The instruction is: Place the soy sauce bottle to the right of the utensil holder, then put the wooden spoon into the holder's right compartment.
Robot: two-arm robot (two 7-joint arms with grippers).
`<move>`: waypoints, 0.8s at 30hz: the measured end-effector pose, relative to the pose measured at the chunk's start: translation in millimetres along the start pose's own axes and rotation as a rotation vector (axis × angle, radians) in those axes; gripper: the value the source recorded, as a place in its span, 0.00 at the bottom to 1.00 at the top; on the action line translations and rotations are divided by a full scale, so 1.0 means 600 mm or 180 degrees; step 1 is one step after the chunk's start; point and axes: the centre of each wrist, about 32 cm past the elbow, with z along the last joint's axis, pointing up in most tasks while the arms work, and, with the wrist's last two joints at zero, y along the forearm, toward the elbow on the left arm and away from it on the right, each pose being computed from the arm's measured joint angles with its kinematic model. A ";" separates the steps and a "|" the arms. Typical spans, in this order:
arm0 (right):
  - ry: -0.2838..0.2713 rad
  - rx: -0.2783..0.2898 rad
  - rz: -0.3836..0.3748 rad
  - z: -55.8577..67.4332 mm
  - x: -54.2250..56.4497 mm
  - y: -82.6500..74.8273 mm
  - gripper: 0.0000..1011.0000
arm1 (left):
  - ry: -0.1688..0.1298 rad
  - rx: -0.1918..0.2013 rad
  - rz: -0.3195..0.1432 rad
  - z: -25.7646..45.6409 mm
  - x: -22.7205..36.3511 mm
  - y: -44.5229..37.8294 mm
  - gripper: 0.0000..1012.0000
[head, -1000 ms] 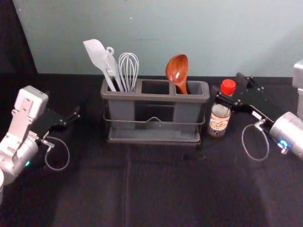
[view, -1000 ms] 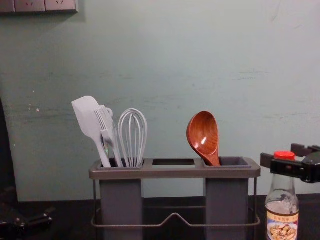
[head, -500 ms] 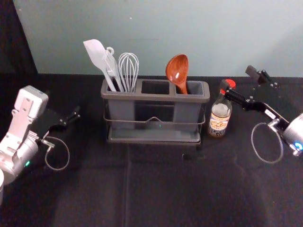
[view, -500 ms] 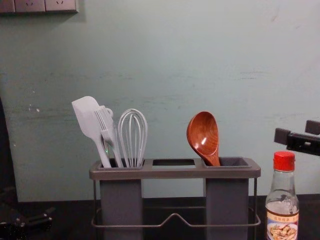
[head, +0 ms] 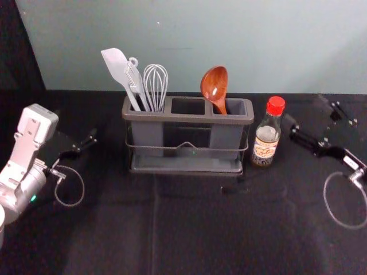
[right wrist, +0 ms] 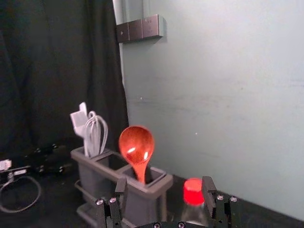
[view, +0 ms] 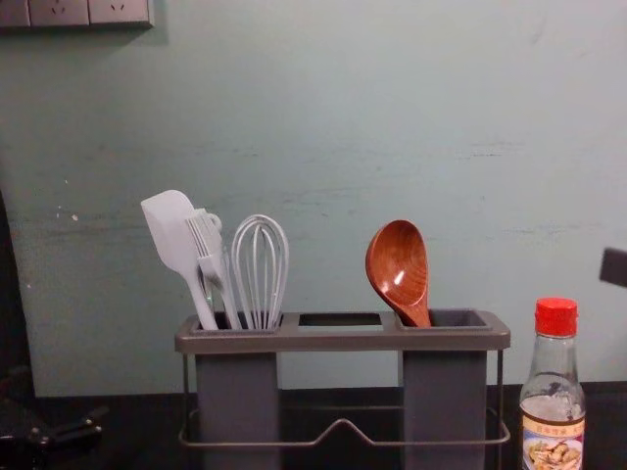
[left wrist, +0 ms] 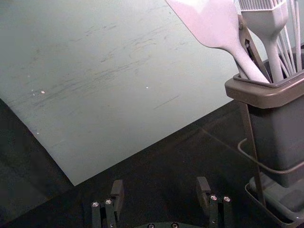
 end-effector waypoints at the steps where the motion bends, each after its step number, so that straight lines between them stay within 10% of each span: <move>1: 0.0008 -0.0008 0.0004 -0.001 -0.003 -0.004 0.99 | 0.0000 0.0000 0.0000 0.000 0.0000 0.000 0.99; 13: 0.0181 -0.0156 -0.0099 -0.032 -0.055 -0.061 0.99 | 0.0000 0.0000 0.0000 0.000 0.0000 0.000 0.99; 24: 0.0035 -0.0142 -0.0419 -0.114 -0.110 -0.075 0.99 | 0.0000 0.0000 0.0000 0.000 0.0000 0.000 0.99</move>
